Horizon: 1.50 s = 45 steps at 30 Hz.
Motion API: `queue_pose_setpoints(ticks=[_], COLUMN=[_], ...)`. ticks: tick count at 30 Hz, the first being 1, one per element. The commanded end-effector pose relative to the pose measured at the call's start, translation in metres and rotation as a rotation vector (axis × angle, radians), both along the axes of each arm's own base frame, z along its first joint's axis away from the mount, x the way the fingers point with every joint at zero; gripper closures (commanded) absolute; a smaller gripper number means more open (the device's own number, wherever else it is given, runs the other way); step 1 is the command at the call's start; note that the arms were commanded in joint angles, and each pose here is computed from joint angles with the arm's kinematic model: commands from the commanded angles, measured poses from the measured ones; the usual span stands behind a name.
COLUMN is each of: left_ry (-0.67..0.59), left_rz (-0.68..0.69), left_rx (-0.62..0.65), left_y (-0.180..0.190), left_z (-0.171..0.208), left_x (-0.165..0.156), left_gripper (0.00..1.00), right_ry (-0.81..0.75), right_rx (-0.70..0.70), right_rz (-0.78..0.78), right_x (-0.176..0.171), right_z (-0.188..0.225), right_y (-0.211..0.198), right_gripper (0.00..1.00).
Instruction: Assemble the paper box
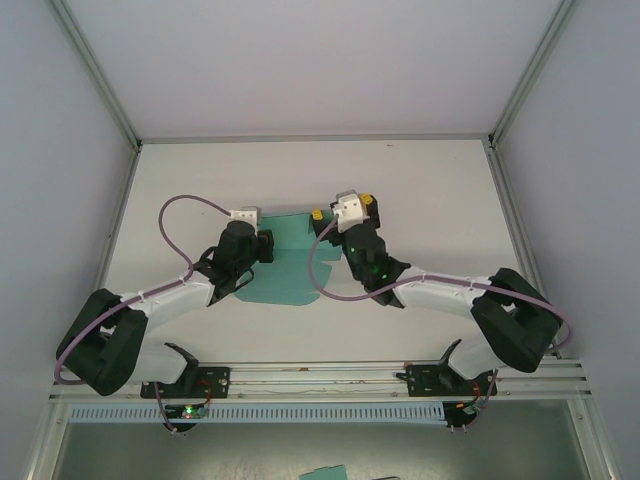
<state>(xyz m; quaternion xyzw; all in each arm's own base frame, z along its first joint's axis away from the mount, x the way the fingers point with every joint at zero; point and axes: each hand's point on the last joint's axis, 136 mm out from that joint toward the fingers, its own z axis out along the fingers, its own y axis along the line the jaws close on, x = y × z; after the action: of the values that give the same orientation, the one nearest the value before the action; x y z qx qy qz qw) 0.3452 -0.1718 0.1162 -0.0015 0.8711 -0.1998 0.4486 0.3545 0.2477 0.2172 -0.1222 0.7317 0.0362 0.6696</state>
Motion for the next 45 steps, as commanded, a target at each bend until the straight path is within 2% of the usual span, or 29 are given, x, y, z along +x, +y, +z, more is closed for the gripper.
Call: queue_pose_setpoints(ticks=[1, 4, 7, 10, 14, 18, 25, 31, 36, 38, 45], left_ry=[-0.092, -0.099, -0.104, -0.121, -0.124, -0.142, -0.149, -0.196, -0.228, -0.227, -0.215], left_rz=[-0.012, 0.039, 0.074, 0.094, 0.071, 0.031, -0.031, -0.066, -0.091, -0.057, -0.001], left_rx=[-0.075, -0.051, -0.041, -0.046, -0.044, -0.066, -0.041, -0.028, -0.009, 0.006, 0.033], left_y=[-0.014, -0.003, 0.005, 0.011, 0.010, 0.004, -0.001, -0.001, 0.000, 0.007, 0.018], left_z=[0.039, 0.038, 0.039, 0.043, 0.050, 0.058, 0.054, 0.051, 0.051, 0.049, 0.046], left_x=[0.009, 0.009, 0.007, 0.004, 0.000, -0.004, -0.011, -0.017, -0.022, -0.021, -0.020], left_gripper=[1.00, 1.00, 1.00, 1.00, 1.00, 1.00, 1.00, 1.00, 1.00, 1.00, 1.00], right_ry=[-0.082, 0.028, 0.150, 0.256, 0.307, 0.306, 0.204, 0.274, 0.330, 0.355, 0.417], right_rx=[0.111, 0.014, -0.026, -0.018, 0.038, 0.050, 0.031, -0.027, -0.039, -0.040, 0.019], right_rz=[-0.125, -0.023, 0.030, 0.118, 0.190, 0.176, 0.221, 0.210, 0.211, 0.197, 0.305], right_x=[-0.007, -0.021, -0.043, -0.069, -0.091, -0.084, -0.057, -0.042, -0.042, -0.042, -0.061], right_z=[0.026, 0.014, -0.005, -0.022, -0.038, -0.043, -0.016, -0.022, -0.026, -0.024, -0.025], right_y=[-0.018, -0.016, -0.033, -0.049, -0.058, -0.059, -0.034, -0.024, -0.027, -0.031, -0.020], right_gripper=[0.02, 0.01, 0.01, 0.01, 0.01, 0.01, 0.01, 0.01, 0.01, 0.01, 0.01])
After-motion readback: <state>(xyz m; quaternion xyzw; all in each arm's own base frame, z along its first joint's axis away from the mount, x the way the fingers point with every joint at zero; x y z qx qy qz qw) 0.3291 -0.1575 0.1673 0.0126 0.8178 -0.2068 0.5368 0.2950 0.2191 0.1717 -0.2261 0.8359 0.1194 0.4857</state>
